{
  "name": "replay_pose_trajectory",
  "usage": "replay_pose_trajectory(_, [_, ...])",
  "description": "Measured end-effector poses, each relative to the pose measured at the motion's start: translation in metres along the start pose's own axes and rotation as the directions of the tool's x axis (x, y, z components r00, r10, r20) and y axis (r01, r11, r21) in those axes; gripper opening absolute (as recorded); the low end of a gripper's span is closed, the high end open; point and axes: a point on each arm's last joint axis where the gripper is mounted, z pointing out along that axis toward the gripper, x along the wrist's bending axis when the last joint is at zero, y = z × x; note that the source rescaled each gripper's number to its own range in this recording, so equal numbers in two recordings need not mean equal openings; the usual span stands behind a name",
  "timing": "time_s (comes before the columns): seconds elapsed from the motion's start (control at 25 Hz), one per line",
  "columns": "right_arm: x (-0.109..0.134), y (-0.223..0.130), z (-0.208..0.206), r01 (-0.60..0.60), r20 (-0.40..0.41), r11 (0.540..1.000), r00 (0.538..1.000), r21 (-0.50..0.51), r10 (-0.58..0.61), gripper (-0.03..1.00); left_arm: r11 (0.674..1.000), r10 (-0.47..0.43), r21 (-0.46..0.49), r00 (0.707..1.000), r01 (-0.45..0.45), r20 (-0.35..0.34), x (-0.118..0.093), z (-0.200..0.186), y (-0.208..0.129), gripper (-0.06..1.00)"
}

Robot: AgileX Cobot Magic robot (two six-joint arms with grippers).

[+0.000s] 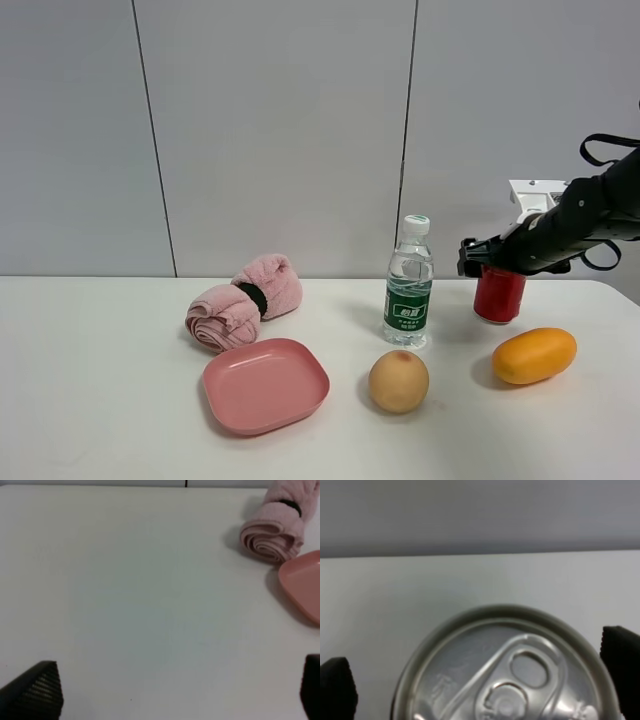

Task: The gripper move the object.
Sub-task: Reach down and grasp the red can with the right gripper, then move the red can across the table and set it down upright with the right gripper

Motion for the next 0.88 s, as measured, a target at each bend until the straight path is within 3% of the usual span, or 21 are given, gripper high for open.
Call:
replay_pose_trajectory(0.04, [0.000, 0.000, 0.000, 0.001, 0.000, 1.000, 1.000, 0.000, -0.001, 0.95, 1.000, 0.000, 0.000, 1.000, 0.000, 0.000, 0.000, 0.000, 0.000, 1.00])
replay_pose_trajectory(0.08, [0.000, 0.000, 0.000, 0.005, 0.000, 1.000, 1.000, 0.000, -0.005, 0.84, 1.000, 0.000, 0.000, 1.000, 0.000, 0.000, 0.000, 0.000, 0.000, 1.00])
replay_pose_trajectory(0.24, [0.000, 0.000, 0.000, 0.009, 0.000, 1.000, 1.000, 0.000, -0.009, 0.22, 1.000, 0.000, 0.000, 1.000, 0.000, 0.000, 0.000, 0.000, 0.000, 1.00])
replay_pose_trajectory(0.32, [0.000, 0.000, 0.000, 0.009, 0.000, 1.000, 1.000, 0.001, -0.009, 0.00, 1.000, 0.000, 0.000, 1.000, 0.000, 0.000, 0.000, 0.000, 0.000, 1.00])
replay_pose_trajectory(0.6, [0.000, 0.002, -0.003, 0.009, -0.002, 1.000, 1.000, 0.017, -0.009, 0.00, 1.000, 0.000, 0.000, 1.000, 0.000, 0.000, 0.000, 0.000, 0.000, 1.00])
replay_pose_trajectory(0.72, [0.000, 0.006, -0.013, 0.010, -0.011, 0.997, 1.000, 0.072, -0.009, 0.00, 1.000, 0.000, 0.000, 1.000, 0.000, 0.000, 0.000, 0.000, 0.000, 1.00])
replay_pose_trajectory(0.88, [-0.002, 0.035, -0.048, 0.009, -0.013, 0.999, 1.000, 0.052, -0.009, 0.00, 1.000, 0.000, 0.000, 1.000, 0.000, 0.000, 0.000, 0.000, 0.000, 1.00])
